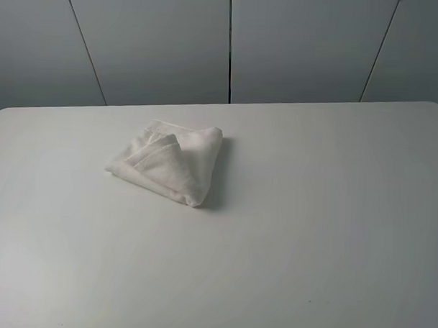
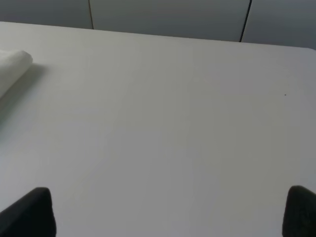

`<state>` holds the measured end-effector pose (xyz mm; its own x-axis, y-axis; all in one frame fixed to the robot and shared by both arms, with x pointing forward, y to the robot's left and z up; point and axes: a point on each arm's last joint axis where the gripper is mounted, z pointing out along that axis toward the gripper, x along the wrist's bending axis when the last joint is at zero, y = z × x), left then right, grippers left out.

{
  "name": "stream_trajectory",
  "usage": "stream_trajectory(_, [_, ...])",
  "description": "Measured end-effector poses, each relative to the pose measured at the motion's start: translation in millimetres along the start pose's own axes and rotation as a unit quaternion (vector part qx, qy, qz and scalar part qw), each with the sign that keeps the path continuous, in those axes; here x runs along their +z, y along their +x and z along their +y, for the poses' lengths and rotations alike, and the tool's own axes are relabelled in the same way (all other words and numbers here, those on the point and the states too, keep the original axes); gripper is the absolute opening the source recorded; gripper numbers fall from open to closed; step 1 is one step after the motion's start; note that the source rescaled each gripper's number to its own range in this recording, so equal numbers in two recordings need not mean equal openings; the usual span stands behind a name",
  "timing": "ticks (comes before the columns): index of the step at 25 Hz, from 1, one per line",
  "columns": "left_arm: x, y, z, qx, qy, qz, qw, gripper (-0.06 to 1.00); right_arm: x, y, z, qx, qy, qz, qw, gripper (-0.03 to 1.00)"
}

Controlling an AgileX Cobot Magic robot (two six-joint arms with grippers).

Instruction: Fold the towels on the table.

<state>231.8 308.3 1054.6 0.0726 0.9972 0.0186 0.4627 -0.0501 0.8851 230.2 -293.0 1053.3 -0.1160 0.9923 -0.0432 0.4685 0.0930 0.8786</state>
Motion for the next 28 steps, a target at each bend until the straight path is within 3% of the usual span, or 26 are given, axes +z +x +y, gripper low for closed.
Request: stream_trajectory(28, [0.0, 0.0, 0.0, 0.000, 0.000, 0.000, 1.000, 1.00, 0.0, 0.0, 0.2, 0.000, -0.001, 0.000, 1.000, 1.00])
